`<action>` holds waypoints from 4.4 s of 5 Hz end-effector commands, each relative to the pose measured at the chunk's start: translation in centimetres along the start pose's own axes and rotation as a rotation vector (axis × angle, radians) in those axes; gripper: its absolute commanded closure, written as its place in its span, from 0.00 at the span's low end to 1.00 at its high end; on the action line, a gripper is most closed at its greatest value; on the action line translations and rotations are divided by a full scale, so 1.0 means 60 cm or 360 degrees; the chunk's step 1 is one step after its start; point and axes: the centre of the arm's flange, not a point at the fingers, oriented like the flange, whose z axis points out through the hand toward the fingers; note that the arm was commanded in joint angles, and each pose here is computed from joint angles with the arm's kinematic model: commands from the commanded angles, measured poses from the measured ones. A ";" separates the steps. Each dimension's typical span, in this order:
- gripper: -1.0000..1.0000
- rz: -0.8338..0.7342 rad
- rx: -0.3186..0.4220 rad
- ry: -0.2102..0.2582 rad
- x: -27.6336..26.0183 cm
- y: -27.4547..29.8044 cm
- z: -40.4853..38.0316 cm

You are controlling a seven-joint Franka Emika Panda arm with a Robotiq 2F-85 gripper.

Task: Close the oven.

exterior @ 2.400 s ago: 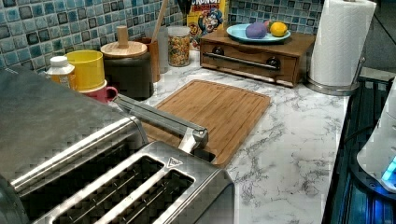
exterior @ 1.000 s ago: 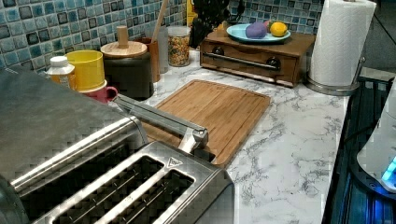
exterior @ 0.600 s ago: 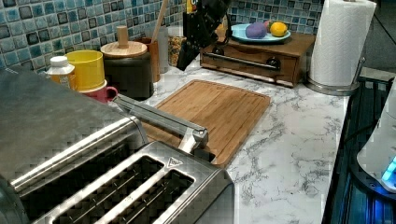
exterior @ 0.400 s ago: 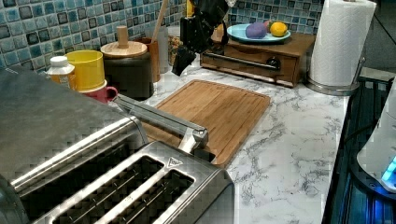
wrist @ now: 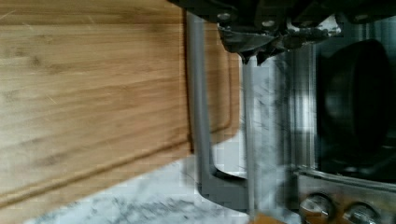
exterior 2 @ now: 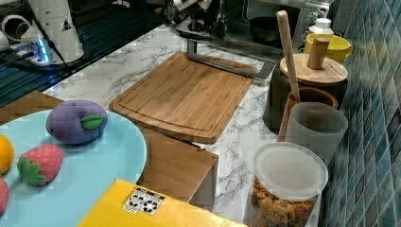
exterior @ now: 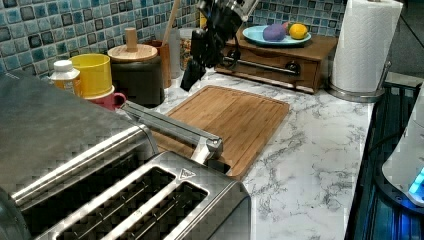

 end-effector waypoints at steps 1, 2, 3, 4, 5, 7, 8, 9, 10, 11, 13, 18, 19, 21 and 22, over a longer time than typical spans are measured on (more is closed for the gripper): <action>1.00 -0.0093 0.0242 0.0057 0.048 -0.020 0.050; 1.00 -0.0105 0.0348 0.0123 0.046 -0.024 0.028; 1.00 -0.0098 0.0352 0.0159 0.044 -0.021 0.027; 1.00 -0.0093 0.0343 0.0111 0.045 -0.028 0.059; 1.00 -0.0056 0.0331 -0.0007 0.050 -0.038 0.123; 1.00 -0.0055 0.0241 -0.0110 0.062 -0.051 0.192; 1.00 -0.0045 0.0254 -0.0104 0.066 -0.052 0.179; 1.00 -0.0028 0.0305 -0.0139 0.068 -0.053 0.185; 1.00 -0.0022 0.0315 -0.0171 0.063 -0.069 0.201; 1.00 -0.0024 0.0331 -0.0194 0.054 -0.081 0.212; 1.00 -0.0184 0.0378 -0.0152 0.031 -0.230 0.144; 1.00 -0.0554 -0.0352 -0.0076 -0.045 -0.586 0.170; 1.00 -0.0543 -0.0534 0.0062 -0.045 -0.604 0.134; 1.00 -0.0676 -0.0622 0.0366 -0.138 -0.722 0.041; 1.00 -0.0781 -0.0607 0.0473 -0.198 -0.782 0.008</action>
